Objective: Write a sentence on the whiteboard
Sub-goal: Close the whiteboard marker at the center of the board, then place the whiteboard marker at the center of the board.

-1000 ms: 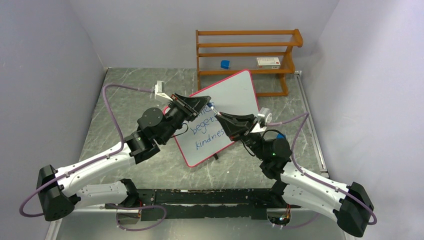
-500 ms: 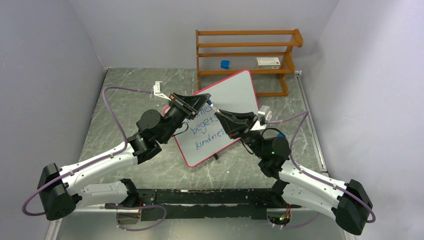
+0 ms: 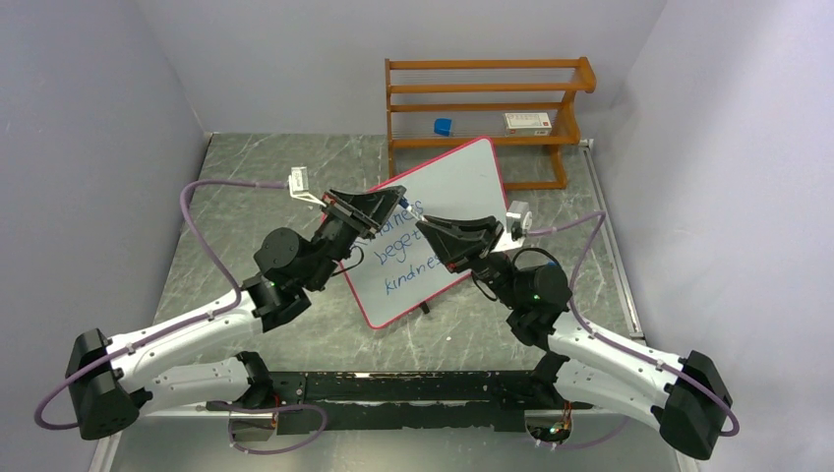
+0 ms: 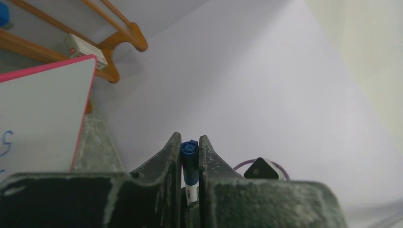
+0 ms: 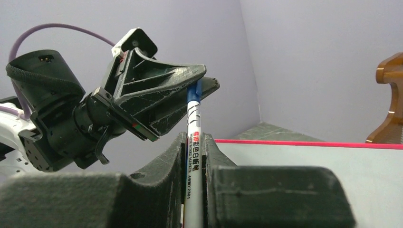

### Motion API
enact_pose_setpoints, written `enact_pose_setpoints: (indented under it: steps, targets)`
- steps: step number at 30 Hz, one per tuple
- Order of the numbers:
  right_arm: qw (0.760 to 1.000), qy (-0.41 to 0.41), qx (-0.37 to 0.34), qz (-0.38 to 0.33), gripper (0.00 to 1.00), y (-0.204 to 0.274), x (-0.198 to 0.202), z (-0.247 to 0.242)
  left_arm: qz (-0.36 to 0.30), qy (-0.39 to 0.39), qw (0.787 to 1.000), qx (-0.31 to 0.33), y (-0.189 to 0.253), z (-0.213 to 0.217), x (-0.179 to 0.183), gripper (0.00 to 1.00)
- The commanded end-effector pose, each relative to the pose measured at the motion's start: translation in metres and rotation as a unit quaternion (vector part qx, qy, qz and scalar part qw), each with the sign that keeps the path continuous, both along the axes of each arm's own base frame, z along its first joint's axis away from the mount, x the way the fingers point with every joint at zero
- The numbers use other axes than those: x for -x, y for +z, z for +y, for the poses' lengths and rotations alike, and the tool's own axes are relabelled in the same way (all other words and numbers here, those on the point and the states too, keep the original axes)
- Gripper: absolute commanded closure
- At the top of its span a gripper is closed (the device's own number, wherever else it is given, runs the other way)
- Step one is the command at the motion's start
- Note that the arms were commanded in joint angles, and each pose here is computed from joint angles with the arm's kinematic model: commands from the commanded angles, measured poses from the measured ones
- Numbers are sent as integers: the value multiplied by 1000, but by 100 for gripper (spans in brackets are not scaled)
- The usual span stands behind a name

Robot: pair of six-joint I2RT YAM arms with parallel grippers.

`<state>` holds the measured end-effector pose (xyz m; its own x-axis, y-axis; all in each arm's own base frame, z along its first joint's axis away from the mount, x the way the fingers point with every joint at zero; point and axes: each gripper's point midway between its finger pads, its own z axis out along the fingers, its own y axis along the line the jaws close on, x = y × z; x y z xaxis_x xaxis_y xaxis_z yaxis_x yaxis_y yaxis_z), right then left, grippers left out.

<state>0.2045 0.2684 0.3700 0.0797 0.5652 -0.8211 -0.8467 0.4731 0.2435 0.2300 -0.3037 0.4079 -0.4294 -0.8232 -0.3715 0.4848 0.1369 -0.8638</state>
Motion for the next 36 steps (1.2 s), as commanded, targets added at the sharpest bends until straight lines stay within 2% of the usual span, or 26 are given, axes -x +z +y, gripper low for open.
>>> enact_pose_setpoints:
  steps: [1,5,8,13,16,19,23,27,31,36]
  targets:
    - [998,-55,-3,12,100,10,-19,-11,-8,-40,993,-110,-22,-10,26,79]
    - [995,-97,24,27,100,2,-31,-19,-29,43,988,-148,7,24,0,61]
    - [988,-139,45,47,100,-9,-43,-31,-32,98,977,-188,21,45,-15,54]
    - [959,-251,79,107,100,-32,-77,-69,-23,193,939,-283,24,86,-39,40]
    - [932,-315,90,156,100,-51,-96,-103,-1,239,913,-331,8,116,-53,30]
    - [899,-379,86,202,100,-73,-112,-146,21,264,899,-349,-14,143,-59,22]
    - [841,-451,73,290,100,-120,-129,-208,60,289,873,-389,-54,177,-60,16]
    - [785,-501,32,363,100,-167,-125,-255,80,323,840,-428,-82,211,-50,9]
    - [736,-530,19,421,100,-215,-113,-279,88,352,808,-465,-97,237,-36,7]
    - [699,-536,26,472,100,-258,-105,-286,90,376,779,-493,-106,261,-22,4]
